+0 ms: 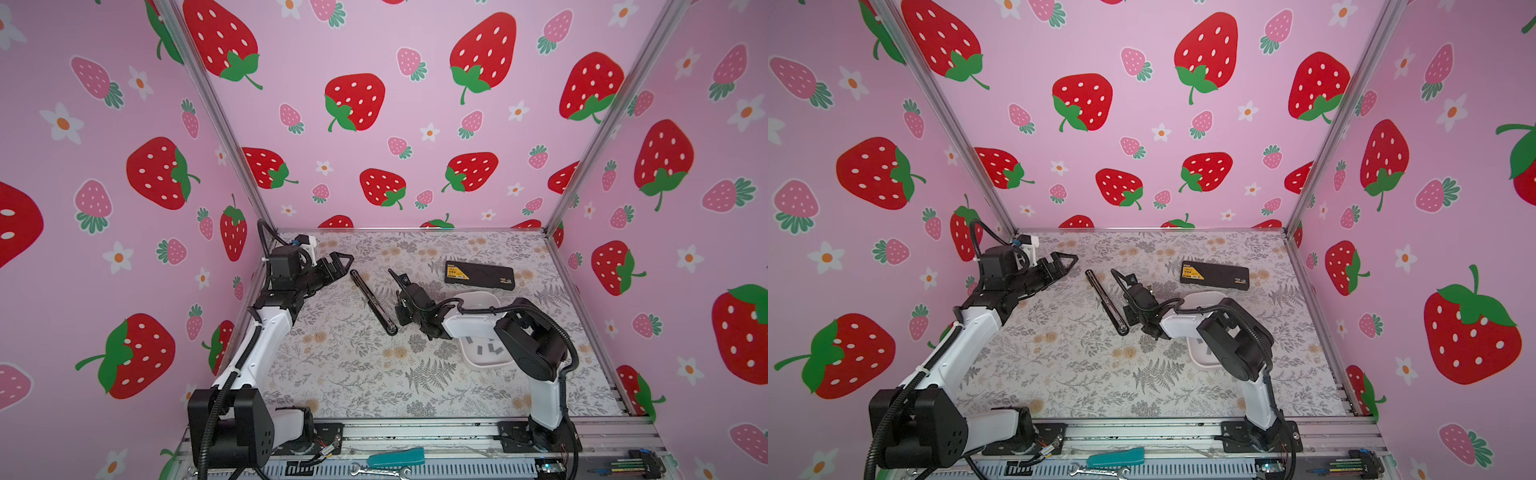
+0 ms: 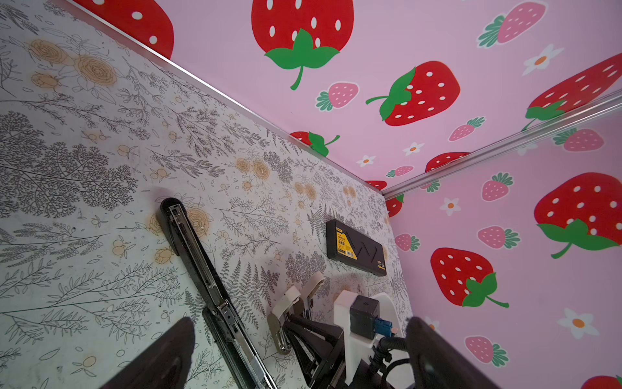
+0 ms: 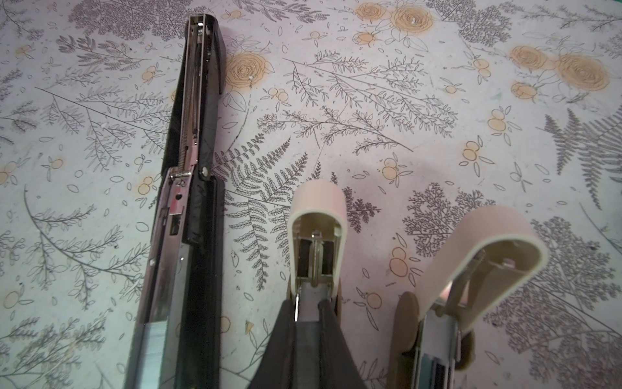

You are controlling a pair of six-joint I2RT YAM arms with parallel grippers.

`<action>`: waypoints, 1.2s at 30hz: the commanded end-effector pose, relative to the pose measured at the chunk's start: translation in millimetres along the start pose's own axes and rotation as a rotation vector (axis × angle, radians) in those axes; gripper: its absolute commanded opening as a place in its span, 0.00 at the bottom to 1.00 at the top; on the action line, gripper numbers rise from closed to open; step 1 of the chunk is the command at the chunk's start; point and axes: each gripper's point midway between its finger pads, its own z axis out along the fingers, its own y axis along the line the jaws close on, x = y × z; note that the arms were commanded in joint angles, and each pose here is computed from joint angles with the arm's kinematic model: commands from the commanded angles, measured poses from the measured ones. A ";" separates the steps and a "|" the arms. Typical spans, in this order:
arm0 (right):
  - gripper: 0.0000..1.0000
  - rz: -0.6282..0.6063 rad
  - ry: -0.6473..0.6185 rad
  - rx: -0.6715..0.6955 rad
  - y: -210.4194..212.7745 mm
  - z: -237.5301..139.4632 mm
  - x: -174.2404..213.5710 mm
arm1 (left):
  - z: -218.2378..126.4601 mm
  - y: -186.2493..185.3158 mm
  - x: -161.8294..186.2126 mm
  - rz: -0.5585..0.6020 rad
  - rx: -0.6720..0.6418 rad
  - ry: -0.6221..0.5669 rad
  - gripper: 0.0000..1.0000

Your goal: Load the staples into the stapler

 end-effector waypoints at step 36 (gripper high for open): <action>0.08 -0.010 -0.070 0.014 -2.9 -28.9 -6.1 | -3.7 -12.8 -11.5 0.027 0.035 -0.027 0.99</action>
